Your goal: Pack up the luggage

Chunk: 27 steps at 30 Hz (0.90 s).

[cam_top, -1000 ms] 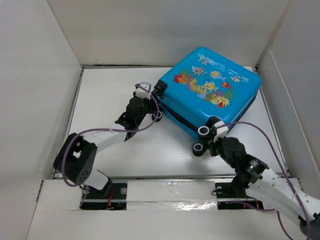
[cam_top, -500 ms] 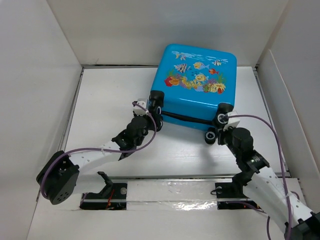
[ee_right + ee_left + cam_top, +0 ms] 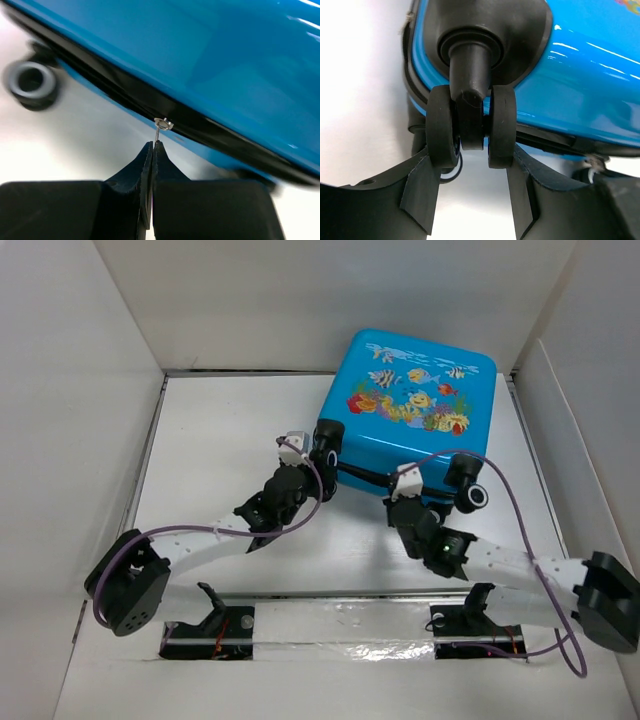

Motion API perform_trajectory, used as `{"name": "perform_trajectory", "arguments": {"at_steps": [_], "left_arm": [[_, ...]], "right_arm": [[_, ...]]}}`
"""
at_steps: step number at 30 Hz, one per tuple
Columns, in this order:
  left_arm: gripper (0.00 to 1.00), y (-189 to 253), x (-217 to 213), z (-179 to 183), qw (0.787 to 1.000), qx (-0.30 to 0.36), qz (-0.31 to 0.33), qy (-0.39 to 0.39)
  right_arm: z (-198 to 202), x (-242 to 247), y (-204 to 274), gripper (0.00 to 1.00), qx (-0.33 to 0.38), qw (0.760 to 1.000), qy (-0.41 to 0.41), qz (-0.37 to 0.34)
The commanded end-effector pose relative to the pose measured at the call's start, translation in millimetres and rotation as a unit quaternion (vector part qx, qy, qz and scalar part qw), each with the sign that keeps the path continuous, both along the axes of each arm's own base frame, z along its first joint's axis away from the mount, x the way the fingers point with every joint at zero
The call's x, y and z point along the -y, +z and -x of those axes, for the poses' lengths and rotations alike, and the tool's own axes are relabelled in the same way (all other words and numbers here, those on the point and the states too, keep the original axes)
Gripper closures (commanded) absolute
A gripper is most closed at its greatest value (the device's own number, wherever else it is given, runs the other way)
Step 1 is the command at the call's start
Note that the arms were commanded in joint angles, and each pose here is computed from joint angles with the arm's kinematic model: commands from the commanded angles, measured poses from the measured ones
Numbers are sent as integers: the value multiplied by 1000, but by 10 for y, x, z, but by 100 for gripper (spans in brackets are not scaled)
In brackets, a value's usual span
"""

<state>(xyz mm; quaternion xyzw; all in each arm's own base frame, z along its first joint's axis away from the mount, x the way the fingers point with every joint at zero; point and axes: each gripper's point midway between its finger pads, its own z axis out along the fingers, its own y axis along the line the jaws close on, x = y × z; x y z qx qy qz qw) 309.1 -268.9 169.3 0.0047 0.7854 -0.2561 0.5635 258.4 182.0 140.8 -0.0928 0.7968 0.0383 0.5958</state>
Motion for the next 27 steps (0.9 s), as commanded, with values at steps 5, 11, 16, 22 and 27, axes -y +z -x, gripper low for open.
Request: {"name": "perform_trajectory", "arguments": {"at_steps": [5,11,16,22,27], "left_arm": [[100,1090,817,905,952,63,158,-255],[100,1149,532,1171,950,49,152,-267],[100,1130,341,1371,943,31,184,-275],[100,1275,202,1555,932,40,210,-292],[100,1310,193,1598,928,43,217,-300]], "right_arm": [[182,-1554,934,100,67,954,242,-167],[312,-1943,917,100,67,928,335,-151],[377,-2361,1011,100,92,894,409,-157],[488,-2730,939,100,104,858,466,-188],[601,-2682,802,100,98,848,486,-187]]}}
